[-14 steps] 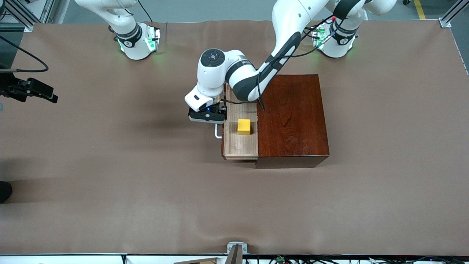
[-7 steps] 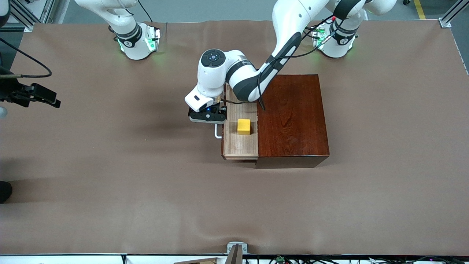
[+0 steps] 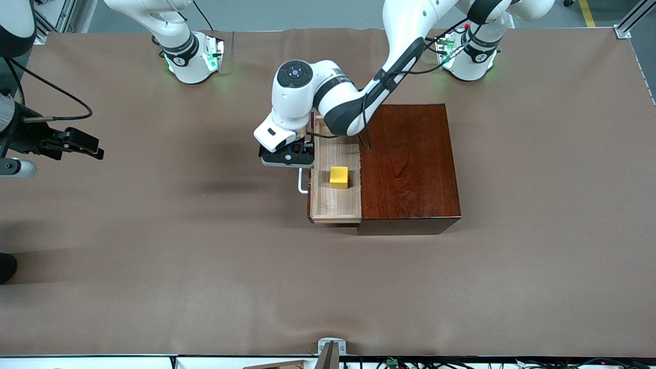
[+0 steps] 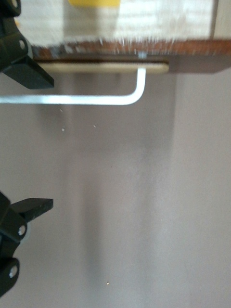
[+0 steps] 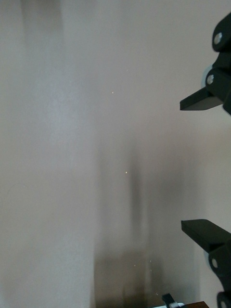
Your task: Open drawer, take yellow block, close drawer
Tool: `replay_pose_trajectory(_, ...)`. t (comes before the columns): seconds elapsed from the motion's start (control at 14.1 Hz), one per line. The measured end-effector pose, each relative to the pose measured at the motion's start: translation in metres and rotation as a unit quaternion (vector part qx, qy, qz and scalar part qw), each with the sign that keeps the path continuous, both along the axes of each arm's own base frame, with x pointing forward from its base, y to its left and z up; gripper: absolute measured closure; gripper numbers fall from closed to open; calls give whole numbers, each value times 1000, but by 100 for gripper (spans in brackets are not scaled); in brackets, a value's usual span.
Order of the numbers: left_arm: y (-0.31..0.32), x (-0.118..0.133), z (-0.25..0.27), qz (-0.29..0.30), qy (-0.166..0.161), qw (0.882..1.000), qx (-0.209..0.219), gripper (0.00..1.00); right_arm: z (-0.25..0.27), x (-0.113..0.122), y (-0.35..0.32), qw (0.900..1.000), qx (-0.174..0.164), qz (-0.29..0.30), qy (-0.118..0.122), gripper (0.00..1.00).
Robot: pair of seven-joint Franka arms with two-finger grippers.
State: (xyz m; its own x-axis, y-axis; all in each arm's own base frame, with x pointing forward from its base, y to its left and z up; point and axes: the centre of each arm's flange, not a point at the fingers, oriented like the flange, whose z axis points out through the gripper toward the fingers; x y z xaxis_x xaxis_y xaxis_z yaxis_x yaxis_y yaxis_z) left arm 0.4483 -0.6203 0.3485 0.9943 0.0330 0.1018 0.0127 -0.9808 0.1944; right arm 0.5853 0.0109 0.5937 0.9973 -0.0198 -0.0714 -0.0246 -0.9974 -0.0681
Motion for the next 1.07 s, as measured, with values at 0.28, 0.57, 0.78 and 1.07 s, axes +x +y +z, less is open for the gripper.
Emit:
replay_pose_trajectory(0.28, 51, 20, 90, 35, 30, 998, 36, 0, -33, 14, 42, 999, 0, 33, 19, 0)
replay_pose_trajectory(0.57, 167, 60, 195, 12, 52, 996, 70, 0, -64, 17, 97, 996, -3, 82, 45, 0)
replay_pose_trajectory(0.78, 271, 94, 234, -28, 70, 993, 91, 0, -61, 7, 144, 987, 1, 153, 41, 0)
replay_pose_trajectory(1.07, 375, 123, 248, -40, 77, 991, 98, 0, -62, -14, 223, 964, 6, 264, 27, 0)
